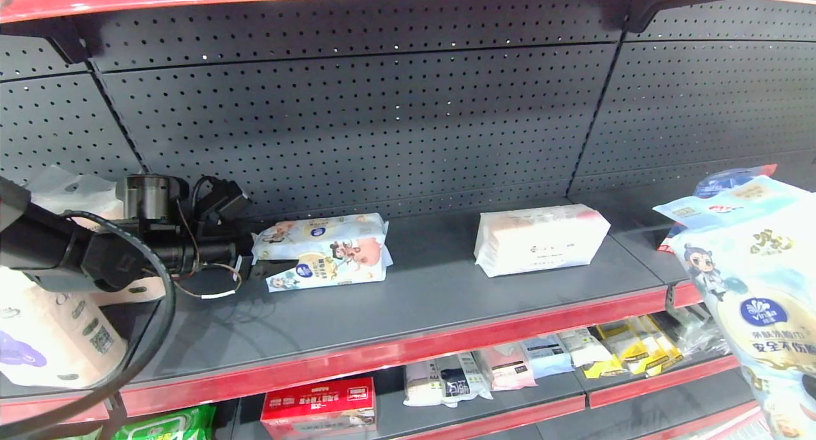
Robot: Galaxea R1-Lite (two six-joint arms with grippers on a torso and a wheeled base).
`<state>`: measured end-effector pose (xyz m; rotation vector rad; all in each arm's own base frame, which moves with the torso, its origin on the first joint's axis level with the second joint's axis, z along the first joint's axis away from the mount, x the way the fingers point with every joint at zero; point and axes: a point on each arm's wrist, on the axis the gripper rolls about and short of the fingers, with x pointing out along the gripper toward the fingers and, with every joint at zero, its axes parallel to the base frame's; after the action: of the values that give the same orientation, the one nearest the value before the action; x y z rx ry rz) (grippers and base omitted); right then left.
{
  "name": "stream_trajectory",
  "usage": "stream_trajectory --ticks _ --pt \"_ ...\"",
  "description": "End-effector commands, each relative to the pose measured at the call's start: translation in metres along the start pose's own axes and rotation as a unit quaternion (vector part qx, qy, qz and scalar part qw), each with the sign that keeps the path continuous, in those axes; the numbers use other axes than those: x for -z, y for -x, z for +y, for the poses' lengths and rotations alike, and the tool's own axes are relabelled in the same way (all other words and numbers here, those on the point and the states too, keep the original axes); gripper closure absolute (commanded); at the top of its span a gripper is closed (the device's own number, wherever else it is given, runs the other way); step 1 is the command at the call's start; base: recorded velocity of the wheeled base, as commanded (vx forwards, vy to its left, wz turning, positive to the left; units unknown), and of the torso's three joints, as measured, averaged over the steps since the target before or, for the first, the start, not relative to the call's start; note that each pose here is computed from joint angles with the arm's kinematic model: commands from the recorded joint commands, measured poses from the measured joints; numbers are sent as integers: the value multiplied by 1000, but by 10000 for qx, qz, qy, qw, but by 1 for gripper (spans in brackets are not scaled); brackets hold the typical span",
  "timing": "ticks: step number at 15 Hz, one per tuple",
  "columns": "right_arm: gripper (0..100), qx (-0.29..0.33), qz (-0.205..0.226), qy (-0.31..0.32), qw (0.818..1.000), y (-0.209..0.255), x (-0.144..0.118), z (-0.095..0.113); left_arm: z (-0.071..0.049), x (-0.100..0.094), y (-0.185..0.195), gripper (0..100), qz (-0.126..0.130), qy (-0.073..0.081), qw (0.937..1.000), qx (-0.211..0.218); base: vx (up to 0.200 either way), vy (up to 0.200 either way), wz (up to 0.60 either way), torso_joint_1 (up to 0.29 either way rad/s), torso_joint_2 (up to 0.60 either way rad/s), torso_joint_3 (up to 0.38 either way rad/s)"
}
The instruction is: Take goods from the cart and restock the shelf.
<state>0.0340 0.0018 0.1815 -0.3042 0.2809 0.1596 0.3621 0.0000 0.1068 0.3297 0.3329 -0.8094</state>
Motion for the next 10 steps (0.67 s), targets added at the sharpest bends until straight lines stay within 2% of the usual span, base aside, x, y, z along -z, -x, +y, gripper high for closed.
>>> stream_trajectory --ticks 1,6,10 --pt "100 -3 3 4 10000 0 1 0 0 3 -2 0 30 36 10000 29 0 0 0 0 0 0" --pt "100 66 36 13 10000 0 3 1 2 9 -9 0 41 21 9999 128 0 0 0 0 0 0" --pt "100 61 51 11 10000 0 3 1 3 1 -17 0 -106 -97 9996 259 0 0 0 0 0 0"
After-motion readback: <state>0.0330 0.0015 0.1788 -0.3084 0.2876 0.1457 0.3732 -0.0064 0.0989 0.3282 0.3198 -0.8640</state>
